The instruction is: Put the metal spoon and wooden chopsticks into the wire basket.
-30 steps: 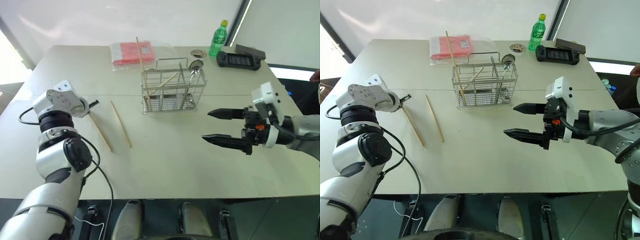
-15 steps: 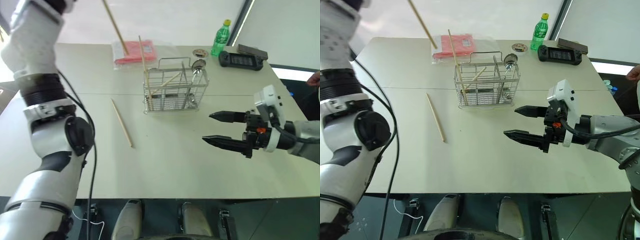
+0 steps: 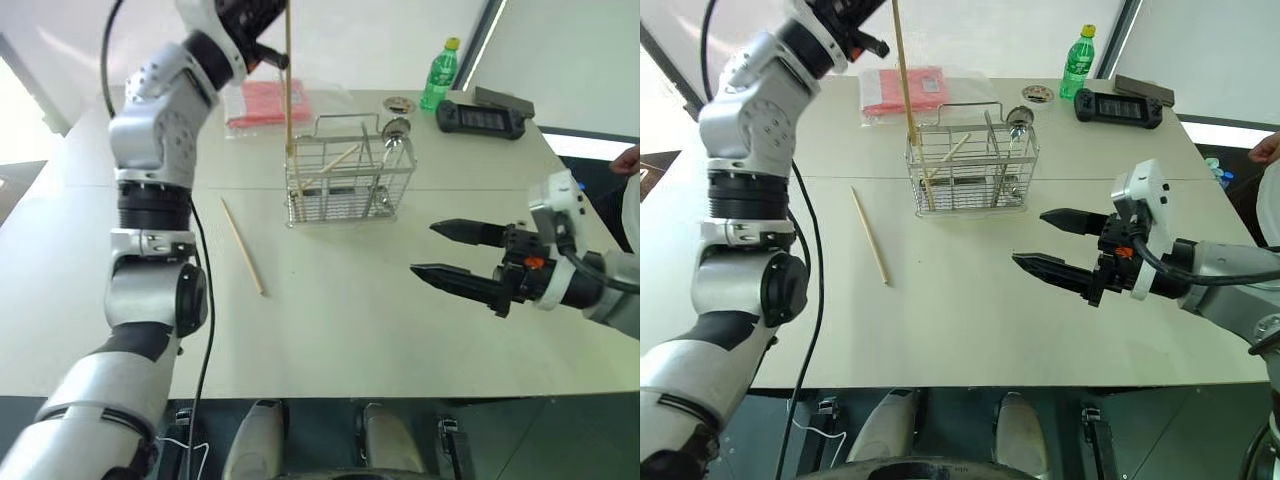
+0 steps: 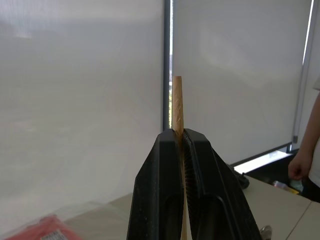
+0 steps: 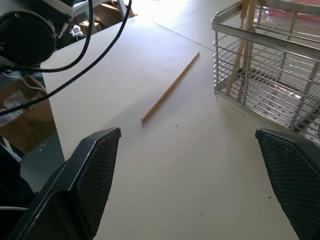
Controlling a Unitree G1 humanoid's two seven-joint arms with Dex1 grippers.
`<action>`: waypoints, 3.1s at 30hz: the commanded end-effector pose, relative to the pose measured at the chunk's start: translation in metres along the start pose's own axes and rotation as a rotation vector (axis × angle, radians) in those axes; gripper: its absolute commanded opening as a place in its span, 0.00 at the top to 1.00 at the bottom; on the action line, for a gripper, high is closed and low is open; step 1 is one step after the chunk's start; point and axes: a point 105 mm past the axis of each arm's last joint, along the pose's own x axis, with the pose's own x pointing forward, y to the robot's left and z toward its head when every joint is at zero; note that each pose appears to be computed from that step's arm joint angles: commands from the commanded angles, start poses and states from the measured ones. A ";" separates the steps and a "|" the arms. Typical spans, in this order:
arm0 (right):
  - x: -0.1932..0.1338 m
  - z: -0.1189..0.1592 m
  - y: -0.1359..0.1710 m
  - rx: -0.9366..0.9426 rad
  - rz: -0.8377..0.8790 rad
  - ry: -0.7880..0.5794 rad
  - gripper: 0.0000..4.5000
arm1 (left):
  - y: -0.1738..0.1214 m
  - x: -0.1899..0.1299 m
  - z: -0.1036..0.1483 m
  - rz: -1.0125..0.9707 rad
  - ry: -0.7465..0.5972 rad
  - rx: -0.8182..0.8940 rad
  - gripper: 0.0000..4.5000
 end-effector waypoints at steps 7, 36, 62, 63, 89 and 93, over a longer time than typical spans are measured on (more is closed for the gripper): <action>-0.002 0.011 0.001 -0.030 -0.003 -0.056 0.00 | -0.001 -0.005 -0.007 0.045 -0.027 0.025 0.99; 0.008 0.016 -0.009 -0.001 -0.013 -0.092 0.00 | 0.069 -0.051 0.058 0.447 0.044 -0.324 0.14; 0.024 0.016 -0.003 0.006 0.023 -0.126 0.00 | 0.052 -0.170 -0.203 0.935 1.215 -0.400 0.14; 0.024 0.016 -0.002 0.005 0.024 -0.126 0.00 | 0.050 -0.170 -0.207 0.932 1.220 -0.406 0.14; 0.016 0.012 -0.001 0.012 0.019 -0.107 0.00 | 0.145 -0.111 -0.082 1.035 0.399 -0.276 0.99; 0.015 0.012 -0.001 0.015 0.019 -0.103 0.00 | 0.146 -0.074 0.006 0.837 0.027 -0.158 0.99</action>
